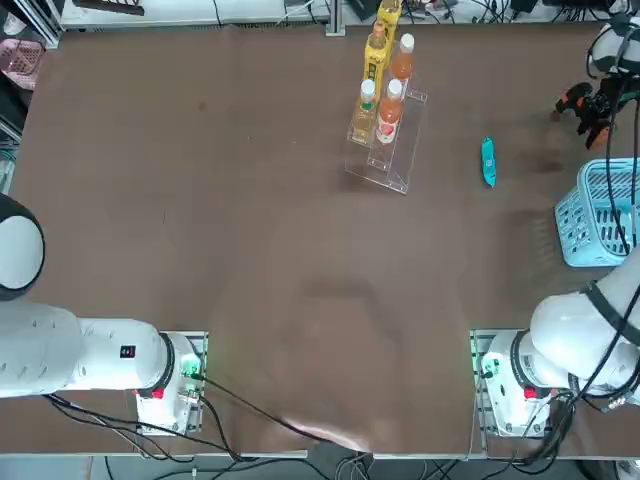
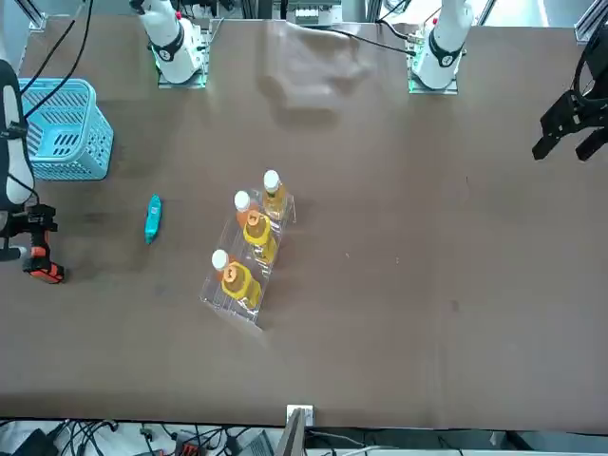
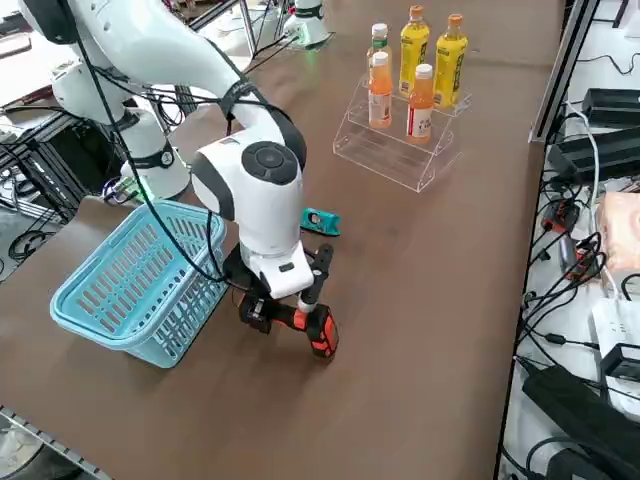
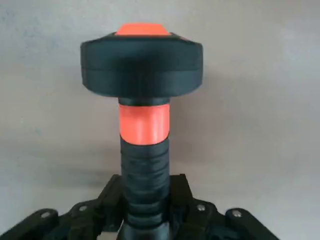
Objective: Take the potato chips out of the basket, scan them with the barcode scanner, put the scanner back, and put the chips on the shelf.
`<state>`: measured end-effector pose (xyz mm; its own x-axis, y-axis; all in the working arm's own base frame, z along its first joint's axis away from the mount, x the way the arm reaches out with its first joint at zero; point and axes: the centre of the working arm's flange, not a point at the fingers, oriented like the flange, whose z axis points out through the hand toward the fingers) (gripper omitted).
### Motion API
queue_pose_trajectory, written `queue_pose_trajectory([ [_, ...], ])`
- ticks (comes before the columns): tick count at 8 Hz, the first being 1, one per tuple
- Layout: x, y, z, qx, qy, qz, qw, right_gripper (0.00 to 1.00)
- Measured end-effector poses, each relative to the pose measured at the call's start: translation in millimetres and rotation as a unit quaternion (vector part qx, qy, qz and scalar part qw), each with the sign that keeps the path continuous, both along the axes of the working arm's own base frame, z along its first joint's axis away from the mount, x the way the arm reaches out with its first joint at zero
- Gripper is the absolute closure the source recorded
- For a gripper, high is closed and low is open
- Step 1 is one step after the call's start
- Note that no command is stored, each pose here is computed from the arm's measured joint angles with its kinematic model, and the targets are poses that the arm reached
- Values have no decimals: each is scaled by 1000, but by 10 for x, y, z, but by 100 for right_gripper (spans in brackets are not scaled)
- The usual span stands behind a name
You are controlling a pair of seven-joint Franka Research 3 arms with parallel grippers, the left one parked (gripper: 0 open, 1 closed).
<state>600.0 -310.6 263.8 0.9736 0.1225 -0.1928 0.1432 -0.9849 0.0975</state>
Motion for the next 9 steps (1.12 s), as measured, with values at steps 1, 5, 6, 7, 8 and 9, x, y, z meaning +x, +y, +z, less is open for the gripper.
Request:
queue_pose_trajectory([
  [1,-3,2,-43,1,3,0,1000,59],
  [5,-15,-26,-263,4,6,0,1000,59],
  [6,-20,-33,-282,4,7,-1,1000,59],
  [7,-25,-36,-300,5,8,-1,1000,59],
  [8,-32,-40,-337,7,9,-3,1000,59],
  [9,-39,-46,-373,9,10,-4,1000,59],
])
